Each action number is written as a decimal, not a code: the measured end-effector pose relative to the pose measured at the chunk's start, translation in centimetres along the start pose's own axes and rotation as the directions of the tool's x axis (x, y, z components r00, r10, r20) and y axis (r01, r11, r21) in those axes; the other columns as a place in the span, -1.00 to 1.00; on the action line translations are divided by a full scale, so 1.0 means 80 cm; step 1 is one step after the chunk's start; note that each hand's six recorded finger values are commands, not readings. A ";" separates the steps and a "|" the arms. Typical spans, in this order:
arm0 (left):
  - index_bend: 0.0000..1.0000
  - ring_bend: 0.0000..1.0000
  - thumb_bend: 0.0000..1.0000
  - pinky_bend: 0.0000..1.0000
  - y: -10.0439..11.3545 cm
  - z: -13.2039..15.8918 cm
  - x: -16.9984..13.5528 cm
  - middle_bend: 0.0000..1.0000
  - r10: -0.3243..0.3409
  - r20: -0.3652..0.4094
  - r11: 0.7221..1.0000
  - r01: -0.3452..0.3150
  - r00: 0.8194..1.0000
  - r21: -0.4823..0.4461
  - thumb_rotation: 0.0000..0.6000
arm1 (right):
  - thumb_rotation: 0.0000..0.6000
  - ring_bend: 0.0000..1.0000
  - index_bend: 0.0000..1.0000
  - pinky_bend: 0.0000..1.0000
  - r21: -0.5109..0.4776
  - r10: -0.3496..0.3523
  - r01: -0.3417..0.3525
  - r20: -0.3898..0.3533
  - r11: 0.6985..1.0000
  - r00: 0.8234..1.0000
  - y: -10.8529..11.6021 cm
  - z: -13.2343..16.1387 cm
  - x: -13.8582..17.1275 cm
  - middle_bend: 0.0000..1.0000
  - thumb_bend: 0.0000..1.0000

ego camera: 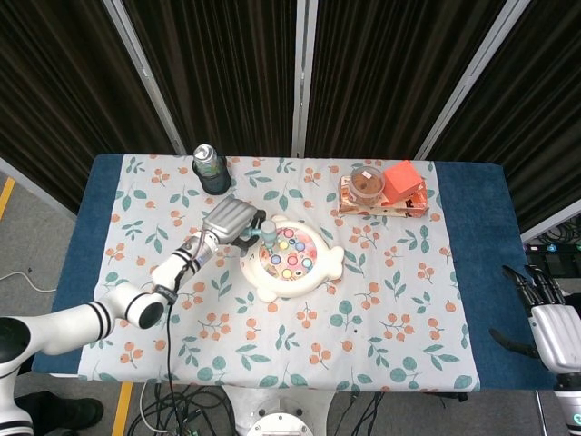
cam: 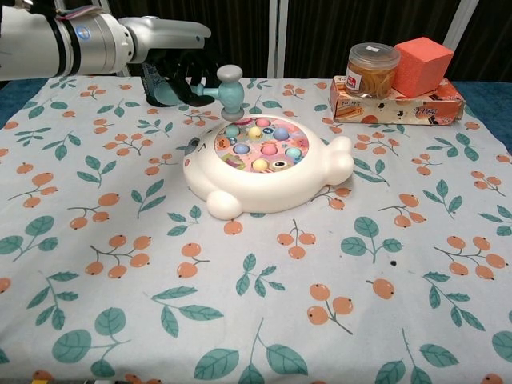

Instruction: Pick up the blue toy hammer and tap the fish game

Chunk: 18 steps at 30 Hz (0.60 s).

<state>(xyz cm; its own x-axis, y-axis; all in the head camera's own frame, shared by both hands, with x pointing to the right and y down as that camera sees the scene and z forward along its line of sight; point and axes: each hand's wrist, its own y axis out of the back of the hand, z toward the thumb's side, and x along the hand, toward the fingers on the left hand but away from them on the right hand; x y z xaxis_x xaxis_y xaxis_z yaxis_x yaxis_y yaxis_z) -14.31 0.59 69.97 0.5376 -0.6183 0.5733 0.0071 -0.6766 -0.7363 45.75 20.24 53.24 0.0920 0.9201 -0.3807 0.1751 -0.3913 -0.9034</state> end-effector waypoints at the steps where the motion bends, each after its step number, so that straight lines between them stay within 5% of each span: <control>1: 0.36 0.04 0.29 0.20 -0.001 0.000 0.000 0.22 -0.002 -0.001 1.000 0.002 1.000 0.000 1.00 | 1.00 -1.00 -0.91 -0.86 0.000 0.001 -0.001 0.001 1.000 1.000 0.000 0.000 0.000 -0.62 -0.90; 11: 0.36 0.04 0.29 0.20 -0.032 -0.001 0.010 0.22 -0.057 -0.014 0.998 0.058 0.998 0.036 1.00 | 1.00 -1.00 -0.91 -0.86 -0.002 0.006 -0.006 0.005 1.000 1.000 -0.002 -0.002 -0.001 -0.62 -0.90; 18: 0.36 0.04 0.29 0.20 -0.008 -0.003 -0.002 0.22 -0.002 -0.010 1.000 0.002 1.000 0.009 1.00 | 1.00 -1.00 -0.91 -0.86 -0.002 -0.004 0.004 0.004 1.000 1.000 0.001 -0.002 0.001 -0.62 -0.90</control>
<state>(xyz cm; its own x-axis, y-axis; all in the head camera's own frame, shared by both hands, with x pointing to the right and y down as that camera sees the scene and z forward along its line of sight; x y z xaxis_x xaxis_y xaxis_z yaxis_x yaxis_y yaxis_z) -14.60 1.04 70.41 0.5292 -0.6207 0.5786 0.0157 -0.6746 -0.7380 45.92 20.24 53.18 0.0876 0.9217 -0.3780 0.1778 -0.3878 -0.9044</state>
